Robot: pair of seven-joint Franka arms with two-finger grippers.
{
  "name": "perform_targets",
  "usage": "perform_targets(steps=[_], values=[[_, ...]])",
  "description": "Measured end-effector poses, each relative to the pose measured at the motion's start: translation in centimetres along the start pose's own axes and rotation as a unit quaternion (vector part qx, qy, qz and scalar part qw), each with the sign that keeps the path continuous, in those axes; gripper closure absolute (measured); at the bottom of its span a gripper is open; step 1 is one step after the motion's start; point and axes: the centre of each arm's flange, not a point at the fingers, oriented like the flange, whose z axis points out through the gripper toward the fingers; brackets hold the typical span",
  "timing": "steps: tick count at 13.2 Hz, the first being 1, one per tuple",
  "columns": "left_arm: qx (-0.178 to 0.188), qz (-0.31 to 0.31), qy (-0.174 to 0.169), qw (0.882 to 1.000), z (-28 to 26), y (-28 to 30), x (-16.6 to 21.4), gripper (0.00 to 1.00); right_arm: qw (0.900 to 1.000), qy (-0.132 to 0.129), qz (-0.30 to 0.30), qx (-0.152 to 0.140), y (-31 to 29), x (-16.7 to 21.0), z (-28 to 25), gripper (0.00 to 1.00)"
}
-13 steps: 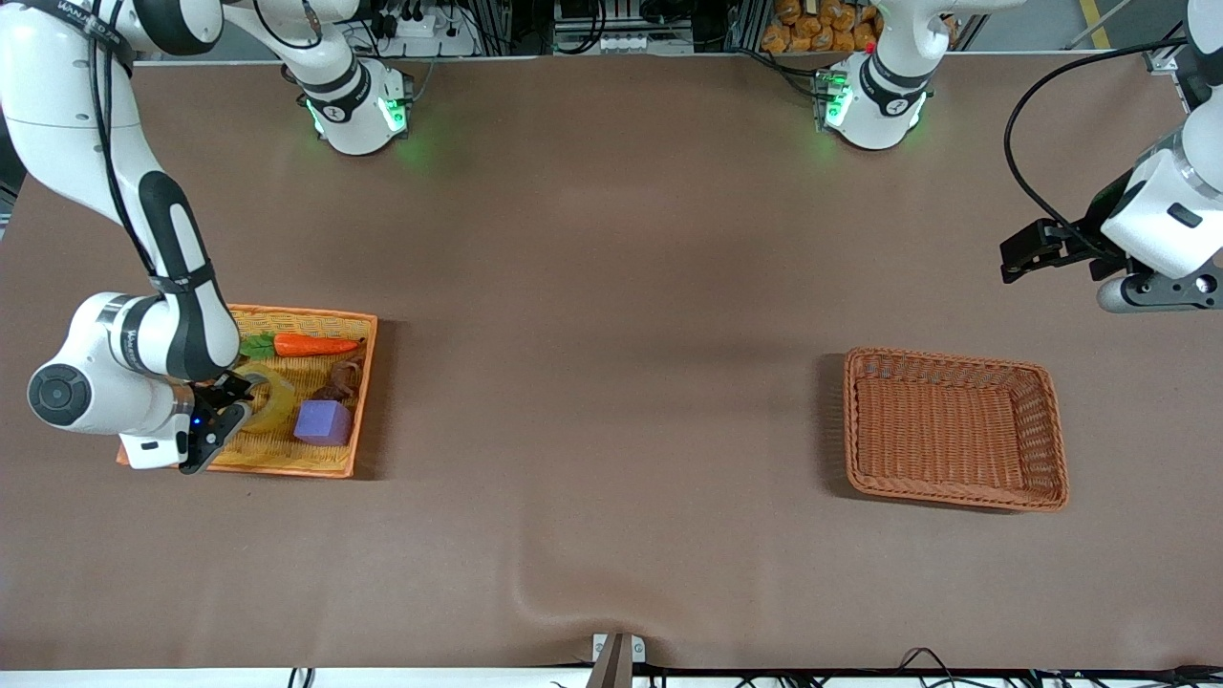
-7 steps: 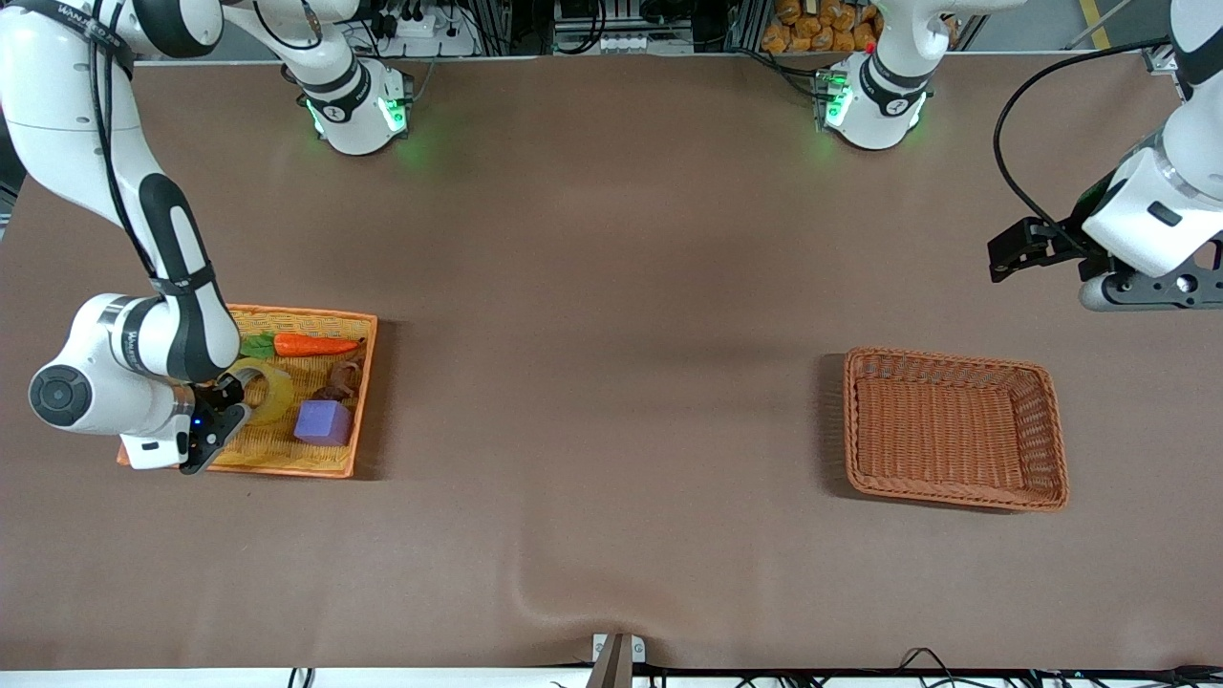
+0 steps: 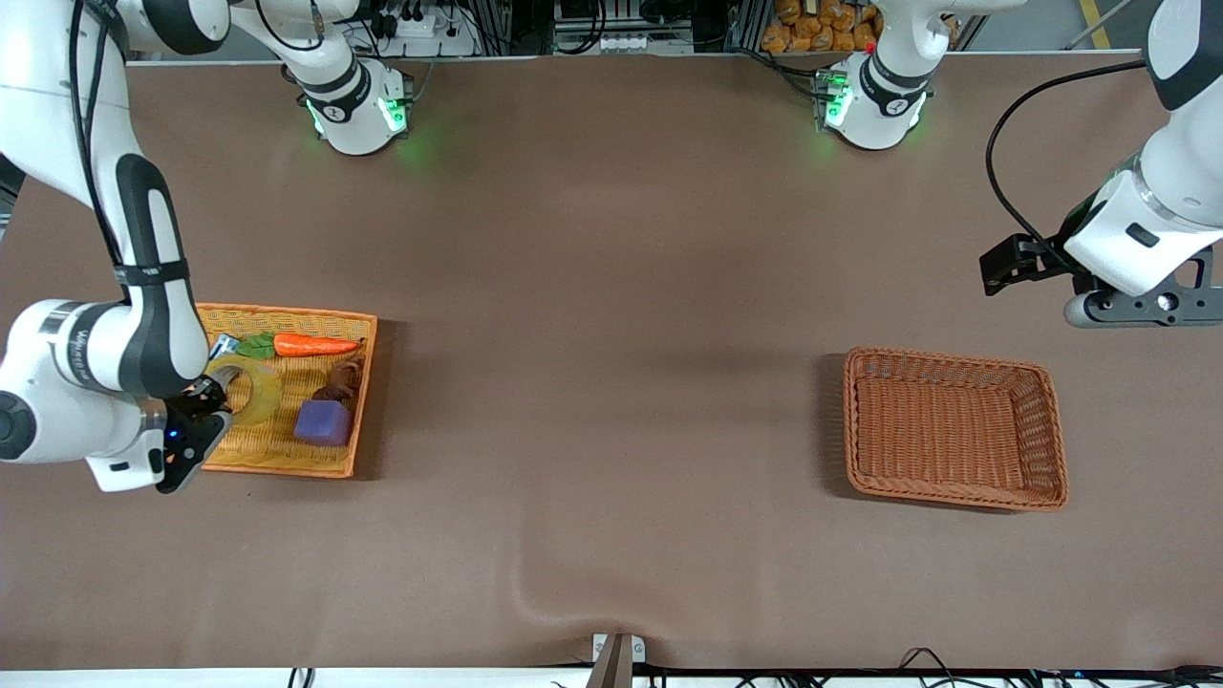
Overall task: Transfer tape with both arms
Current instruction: 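Lift the tape with the right gripper while the left gripper advances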
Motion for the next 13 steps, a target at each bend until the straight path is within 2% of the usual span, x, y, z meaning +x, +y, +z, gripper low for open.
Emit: perform_targets(steps=[2, 3, 5, 7, 9, 13], values=[[0.0, -0.005, 0.001, 1.0, -0.1, 1.0, -0.1, 0.0, 1.0, 0.01, 0.001, -0.011, -1.7, 3.2, -2.1, 0.78], [0.001, -0.006, 0.001, 1.0, -0.1, 1.3, -0.2, 0.0, 1.0, 0.024, 0.007, -0.004, -3.4, 5.9, -2.3, 0.78], [0.001, -0.008, 0.002, 1.0, -0.1, 1.4, -0.2, 0.0, 0.998, 0.056, 0.03, 0.028, -8.5, 12.3, -2.5, 0.78], [0.001, -0.01, 0.002, 1.0, -0.2, 1.2, -0.2, 0.0, 0.996, 0.072, 0.012, 0.045, -14.4, 18.3, -3.0, 0.78], [0.001, -0.012, 0.003, 1.0, -0.2, 0.9, -0.1, 0.0, 0.995, 0.092, -0.012, 0.033, -20.1, 23.5, -4.9, 0.78], [0.012, -0.015, 0.008, 1.0, -0.5, 0.3, 0.0, 0.0, 0.984, 0.169, -0.044, -0.021, -33.8, 33.3, -7.5, 0.78]])
